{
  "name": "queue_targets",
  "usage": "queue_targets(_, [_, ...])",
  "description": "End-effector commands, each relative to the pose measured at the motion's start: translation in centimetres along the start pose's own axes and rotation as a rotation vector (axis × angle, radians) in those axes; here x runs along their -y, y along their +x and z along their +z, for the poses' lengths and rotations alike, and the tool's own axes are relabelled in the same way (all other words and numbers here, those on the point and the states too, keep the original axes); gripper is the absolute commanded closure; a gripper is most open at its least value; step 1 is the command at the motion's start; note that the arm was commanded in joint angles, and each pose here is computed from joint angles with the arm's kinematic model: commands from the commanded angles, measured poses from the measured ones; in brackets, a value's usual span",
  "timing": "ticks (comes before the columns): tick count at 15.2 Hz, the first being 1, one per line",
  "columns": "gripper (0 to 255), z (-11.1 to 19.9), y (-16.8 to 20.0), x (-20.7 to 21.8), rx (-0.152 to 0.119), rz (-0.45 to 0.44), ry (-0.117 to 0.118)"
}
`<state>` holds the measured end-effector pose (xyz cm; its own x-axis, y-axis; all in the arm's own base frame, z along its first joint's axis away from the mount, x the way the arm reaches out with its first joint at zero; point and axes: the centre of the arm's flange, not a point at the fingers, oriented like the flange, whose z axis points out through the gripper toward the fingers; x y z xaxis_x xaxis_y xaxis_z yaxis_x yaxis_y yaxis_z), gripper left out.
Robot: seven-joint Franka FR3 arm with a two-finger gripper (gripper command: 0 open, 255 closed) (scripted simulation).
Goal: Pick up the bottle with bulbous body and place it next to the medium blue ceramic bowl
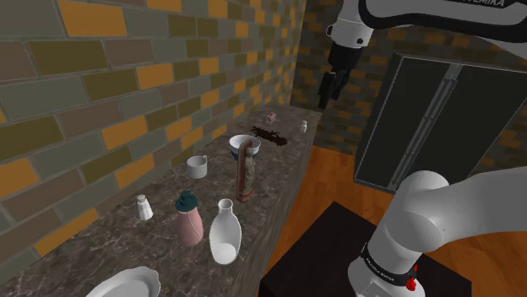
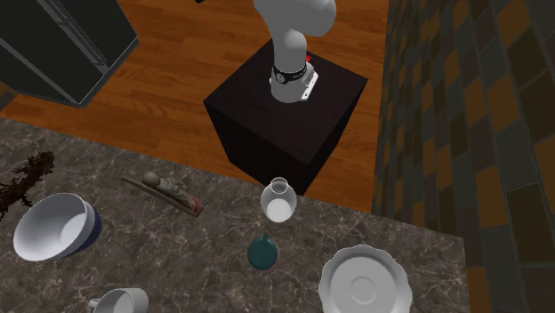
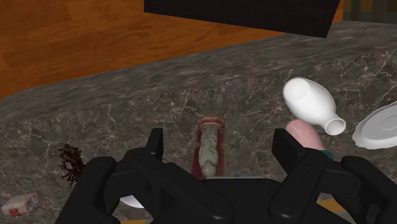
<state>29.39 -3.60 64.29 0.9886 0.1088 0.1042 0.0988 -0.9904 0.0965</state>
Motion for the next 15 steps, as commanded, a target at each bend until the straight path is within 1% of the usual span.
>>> queue_targets(1, [0,0.0,0.0,0.0,0.000,0.000,0.000])
queue_targets(15, [0,12.1,5.1,12.6,0.023,0.007,0.039])
